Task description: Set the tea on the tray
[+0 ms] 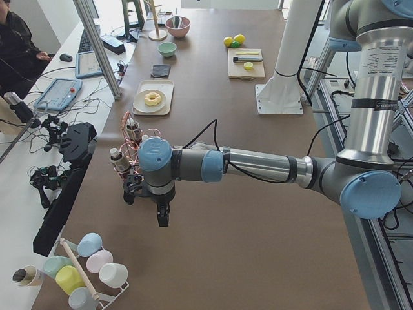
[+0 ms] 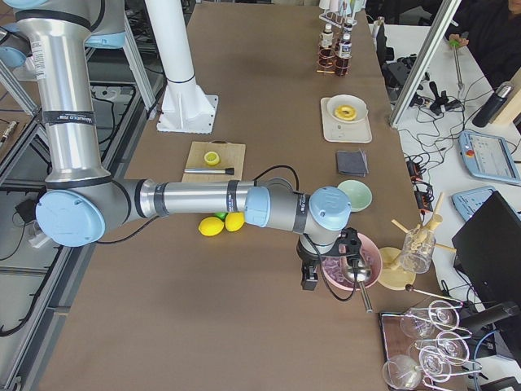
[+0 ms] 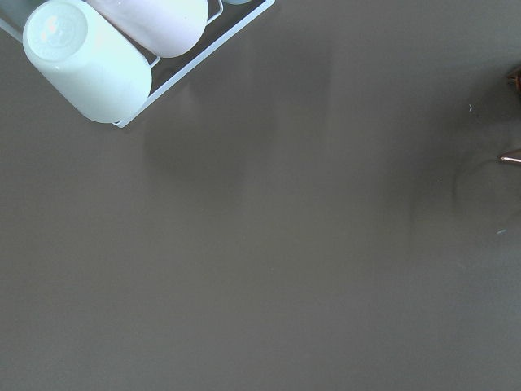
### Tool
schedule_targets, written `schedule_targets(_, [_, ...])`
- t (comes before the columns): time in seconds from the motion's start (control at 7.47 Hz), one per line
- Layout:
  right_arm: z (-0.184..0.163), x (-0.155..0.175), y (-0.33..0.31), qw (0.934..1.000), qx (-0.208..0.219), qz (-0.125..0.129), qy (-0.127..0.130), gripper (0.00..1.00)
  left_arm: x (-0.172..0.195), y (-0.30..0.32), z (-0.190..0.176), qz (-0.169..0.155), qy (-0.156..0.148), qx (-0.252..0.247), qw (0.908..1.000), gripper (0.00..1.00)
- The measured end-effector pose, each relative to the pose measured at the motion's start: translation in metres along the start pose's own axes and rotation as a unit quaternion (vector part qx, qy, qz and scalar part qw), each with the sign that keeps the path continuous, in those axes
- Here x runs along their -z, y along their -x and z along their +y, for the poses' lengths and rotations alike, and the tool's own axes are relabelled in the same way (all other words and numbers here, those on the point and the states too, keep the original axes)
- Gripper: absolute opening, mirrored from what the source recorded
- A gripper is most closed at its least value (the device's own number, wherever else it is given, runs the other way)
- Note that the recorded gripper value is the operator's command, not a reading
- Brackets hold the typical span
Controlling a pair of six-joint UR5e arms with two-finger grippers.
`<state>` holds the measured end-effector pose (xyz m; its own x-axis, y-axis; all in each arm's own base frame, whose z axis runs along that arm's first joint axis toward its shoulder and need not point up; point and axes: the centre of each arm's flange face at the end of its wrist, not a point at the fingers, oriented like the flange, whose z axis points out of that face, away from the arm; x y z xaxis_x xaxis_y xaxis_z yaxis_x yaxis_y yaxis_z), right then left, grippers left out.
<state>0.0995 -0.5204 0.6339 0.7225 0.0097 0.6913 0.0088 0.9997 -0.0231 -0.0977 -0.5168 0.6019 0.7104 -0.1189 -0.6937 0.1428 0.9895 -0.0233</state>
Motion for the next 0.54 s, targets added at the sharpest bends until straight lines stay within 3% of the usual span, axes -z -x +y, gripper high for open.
schedule_targets(0.54, [-0.002, -0.012, -0.010, 0.9999, -0.006, 0.001, 0.010, 1.00, 0.008, 0.000, -0.005, 0.000, -0.007, 0.000, 1.0000, 0.97])
